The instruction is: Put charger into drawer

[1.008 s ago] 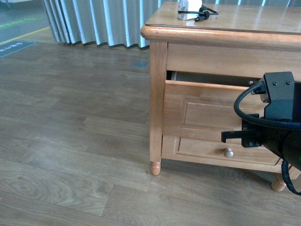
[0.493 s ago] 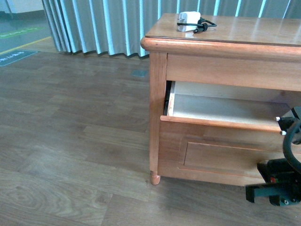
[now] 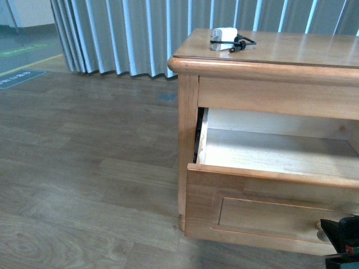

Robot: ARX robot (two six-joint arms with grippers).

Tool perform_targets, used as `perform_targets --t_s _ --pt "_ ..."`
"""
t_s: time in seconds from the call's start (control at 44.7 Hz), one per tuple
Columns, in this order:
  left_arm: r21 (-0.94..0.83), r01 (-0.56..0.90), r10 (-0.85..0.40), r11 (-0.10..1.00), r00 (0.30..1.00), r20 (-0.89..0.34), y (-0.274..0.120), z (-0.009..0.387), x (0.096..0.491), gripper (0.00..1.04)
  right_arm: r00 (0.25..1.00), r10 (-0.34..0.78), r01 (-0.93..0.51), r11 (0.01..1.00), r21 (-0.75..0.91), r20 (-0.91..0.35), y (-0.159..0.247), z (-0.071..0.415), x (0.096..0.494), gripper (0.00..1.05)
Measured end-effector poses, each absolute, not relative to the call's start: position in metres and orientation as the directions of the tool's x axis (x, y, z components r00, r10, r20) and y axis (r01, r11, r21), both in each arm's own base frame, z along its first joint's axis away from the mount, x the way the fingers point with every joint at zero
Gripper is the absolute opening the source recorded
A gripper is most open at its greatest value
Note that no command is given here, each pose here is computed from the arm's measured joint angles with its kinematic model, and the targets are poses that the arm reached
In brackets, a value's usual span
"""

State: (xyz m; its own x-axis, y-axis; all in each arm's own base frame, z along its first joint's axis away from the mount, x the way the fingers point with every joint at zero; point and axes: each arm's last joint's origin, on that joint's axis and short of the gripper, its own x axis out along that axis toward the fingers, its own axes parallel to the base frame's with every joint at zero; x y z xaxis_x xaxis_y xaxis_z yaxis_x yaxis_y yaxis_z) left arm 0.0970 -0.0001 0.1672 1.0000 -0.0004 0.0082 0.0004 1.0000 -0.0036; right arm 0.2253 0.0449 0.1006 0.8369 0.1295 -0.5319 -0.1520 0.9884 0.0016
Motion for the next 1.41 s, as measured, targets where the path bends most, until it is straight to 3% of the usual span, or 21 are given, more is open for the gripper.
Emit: perform_targets --t_s 0.314,0.649,0.761,0.963,1.142,1.411 --pt "-0.004 0.000 0.000 1.000 1.000 0.008 0.000 0.167 0.097 0.99 0.864 0.122 -0.113 0.992 0.049 -0.489 0.017 0.148 0.186 0.98" --pt "-0.004 0.000 0.000 1.000 1.000 0.008 0.000 0.167 0.097 0.99 0.956 0.021 0.022 0.990 0.141 -0.292 -0.031 0.199 0.117 0.96" --pt "-0.004 0.000 0.000 1.000 1.000 0.008 0.000 0.167 0.097 0.99 0.976 -0.019 0.059 0.983 0.175 -0.219 -0.041 0.206 0.105 0.96" --pt "-0.004 0.000 0.000 1.000 1.000 0.008 0.000 0.167 0.097 0.99 0.976 -0.036 0.077 0.979 0.188 -0.213 -0.043 0.206 0.104 0.96" --pt "-0.004 0.000 0.000 1.000 1.000 0.008 0.000 0.167 0.097 0.99 1.000 -0.024 0.024 0.999 0.033 -0.011 -0.034 0.197 0.097 0.70" --pt "-0.004 0.000 0.000 1.000 1.000 0.008 0.000 0.167 0.097 0.99 1.000 -0.014 0.014 1.000 0.004 0.001 -0.017 0.184 0.098 0.15"
